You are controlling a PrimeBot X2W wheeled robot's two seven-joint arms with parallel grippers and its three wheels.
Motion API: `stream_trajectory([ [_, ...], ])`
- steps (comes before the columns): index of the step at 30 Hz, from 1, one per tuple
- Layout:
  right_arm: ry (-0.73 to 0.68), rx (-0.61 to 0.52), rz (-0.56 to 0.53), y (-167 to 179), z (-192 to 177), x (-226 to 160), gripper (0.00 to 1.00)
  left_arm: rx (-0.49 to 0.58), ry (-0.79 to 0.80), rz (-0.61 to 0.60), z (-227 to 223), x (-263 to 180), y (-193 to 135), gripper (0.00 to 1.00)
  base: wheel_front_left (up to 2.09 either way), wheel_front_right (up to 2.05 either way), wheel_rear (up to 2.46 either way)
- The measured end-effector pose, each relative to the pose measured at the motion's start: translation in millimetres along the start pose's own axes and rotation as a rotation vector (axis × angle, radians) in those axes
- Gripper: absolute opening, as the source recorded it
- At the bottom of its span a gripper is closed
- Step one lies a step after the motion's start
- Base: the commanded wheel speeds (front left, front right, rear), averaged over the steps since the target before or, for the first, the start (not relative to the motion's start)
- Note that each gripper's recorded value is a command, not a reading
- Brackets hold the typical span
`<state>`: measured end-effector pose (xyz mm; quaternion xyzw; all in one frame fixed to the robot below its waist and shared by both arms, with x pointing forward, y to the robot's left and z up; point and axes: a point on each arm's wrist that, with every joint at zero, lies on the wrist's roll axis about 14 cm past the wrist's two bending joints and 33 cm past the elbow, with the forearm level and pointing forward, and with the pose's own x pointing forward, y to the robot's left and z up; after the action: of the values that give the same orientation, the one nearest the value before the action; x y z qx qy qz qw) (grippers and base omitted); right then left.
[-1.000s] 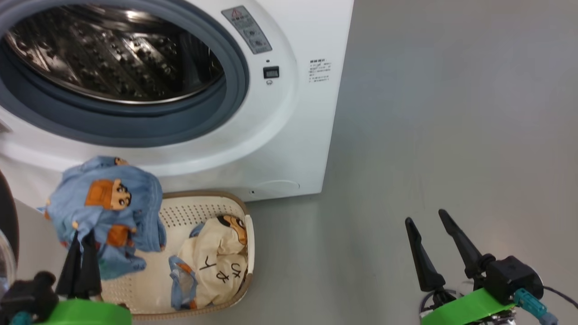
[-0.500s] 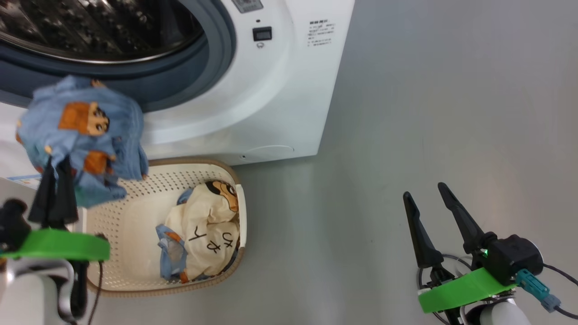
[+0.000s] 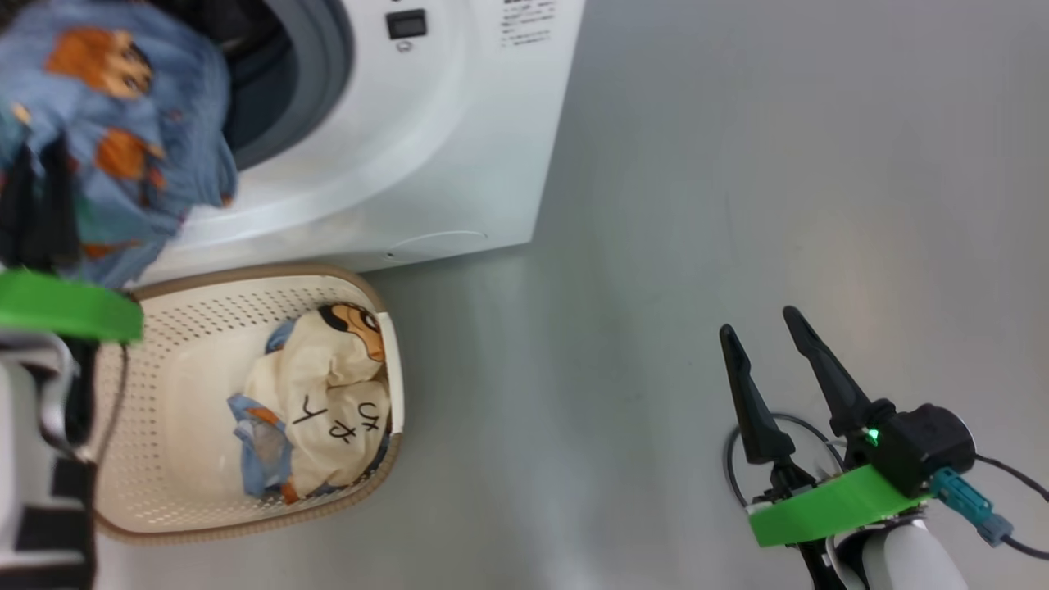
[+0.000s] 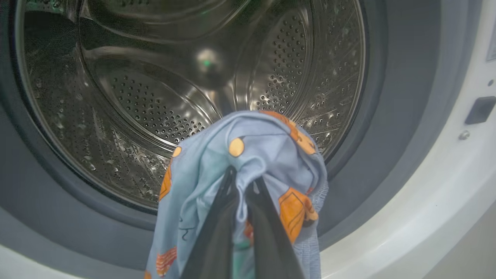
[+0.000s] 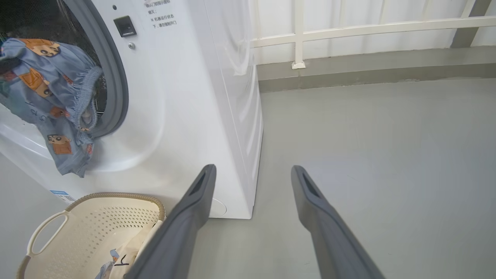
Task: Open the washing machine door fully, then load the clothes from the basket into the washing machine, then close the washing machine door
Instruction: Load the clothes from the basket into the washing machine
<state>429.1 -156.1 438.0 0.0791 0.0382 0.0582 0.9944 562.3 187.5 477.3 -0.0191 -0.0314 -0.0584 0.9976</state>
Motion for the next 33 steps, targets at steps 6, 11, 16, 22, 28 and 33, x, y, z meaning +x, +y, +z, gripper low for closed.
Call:
stream_trajectory([
  [6, 0.013, -0.001, -0.019, -8, -5, 2, 1.00, 0.028, -0.011, -0.034, 4, 45, -2, 0.00, 0.00, 0.00, 0.00],
  [11, 0.027, 0.002, -0.034, -13, -11, 3, 1.00, 0.041, -0.005, -0.054, 2, 67, -6, 0.00, 0.00, 0.00, 0.00],
  [16, 0.063, 0.005, -0.048, -18, -24, 3, 1.00, 0.041, 0.022, -0.067, -8, 92, -10, 0.00, 0.00, 0.00, 0.00],
  [22, 0.092, 0.026, -0.050, -20, -38, 9, 1.00, 0.045, 0.053, -0.067, -27, 115, -7, 0.00, 0.00, 0.00, 0.00],
  [28, 0.132, 0.027, -0.055, -23, -56, 14, 1.00, 0.042, 0.051, -0.103, -38, 140, -21, 0.00, 0.00, 0.00, 0.00],
  [33, 0.152, 0.038, -0.041, -21, -68, 21, 1.00, 0.034, 0.086, -0.089, -58, 152, -16, 0.00, 0.00, 0.00, 0.00],
])
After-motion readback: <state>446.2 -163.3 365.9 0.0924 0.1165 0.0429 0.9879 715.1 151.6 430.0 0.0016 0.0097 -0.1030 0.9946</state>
